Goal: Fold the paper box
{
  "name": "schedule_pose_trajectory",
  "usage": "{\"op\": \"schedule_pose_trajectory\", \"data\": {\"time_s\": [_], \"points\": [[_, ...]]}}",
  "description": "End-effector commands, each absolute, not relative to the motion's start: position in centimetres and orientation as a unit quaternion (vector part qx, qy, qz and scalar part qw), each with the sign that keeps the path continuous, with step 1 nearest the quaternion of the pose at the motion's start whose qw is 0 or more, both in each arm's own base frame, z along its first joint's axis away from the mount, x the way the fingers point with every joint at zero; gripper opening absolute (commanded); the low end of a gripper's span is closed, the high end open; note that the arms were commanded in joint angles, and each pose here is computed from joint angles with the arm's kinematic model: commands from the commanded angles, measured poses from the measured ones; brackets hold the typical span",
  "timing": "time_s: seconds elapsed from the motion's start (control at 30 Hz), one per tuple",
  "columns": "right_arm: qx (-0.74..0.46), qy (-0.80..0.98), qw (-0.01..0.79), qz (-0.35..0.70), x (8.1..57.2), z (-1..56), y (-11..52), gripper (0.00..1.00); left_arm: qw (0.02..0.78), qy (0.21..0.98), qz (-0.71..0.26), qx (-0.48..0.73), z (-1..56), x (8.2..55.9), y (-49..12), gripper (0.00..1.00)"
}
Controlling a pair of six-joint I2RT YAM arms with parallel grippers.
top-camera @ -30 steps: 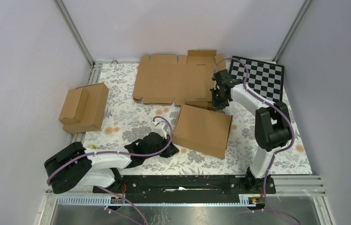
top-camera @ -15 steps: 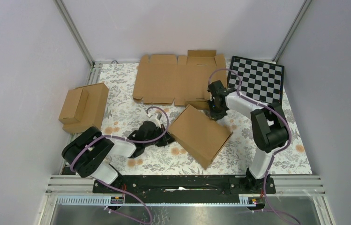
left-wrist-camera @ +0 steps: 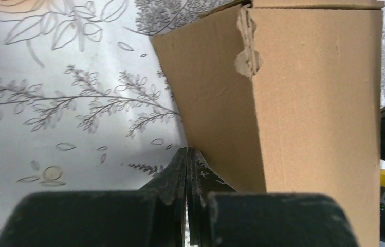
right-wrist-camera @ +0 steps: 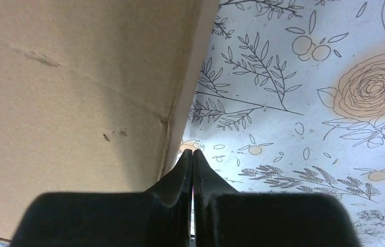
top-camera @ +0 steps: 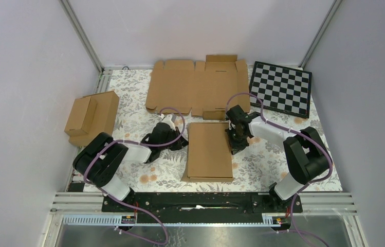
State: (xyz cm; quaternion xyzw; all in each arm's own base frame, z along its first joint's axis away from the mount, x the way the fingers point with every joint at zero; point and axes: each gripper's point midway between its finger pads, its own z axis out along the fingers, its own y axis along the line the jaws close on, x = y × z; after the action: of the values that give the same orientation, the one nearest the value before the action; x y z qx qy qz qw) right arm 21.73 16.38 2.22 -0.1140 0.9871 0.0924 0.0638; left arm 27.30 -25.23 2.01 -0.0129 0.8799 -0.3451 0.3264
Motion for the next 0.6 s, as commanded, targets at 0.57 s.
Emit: {"op": "schedule_pose_trajectory", "data": {"time_s": [0.57], "points": [[0.021,0.973,0.230,-0.007,34.4,5.0,11.7,0.00,0.349,0.914,-0.201,-0.044,4.4,34.4,-20.0,0.00]]}}
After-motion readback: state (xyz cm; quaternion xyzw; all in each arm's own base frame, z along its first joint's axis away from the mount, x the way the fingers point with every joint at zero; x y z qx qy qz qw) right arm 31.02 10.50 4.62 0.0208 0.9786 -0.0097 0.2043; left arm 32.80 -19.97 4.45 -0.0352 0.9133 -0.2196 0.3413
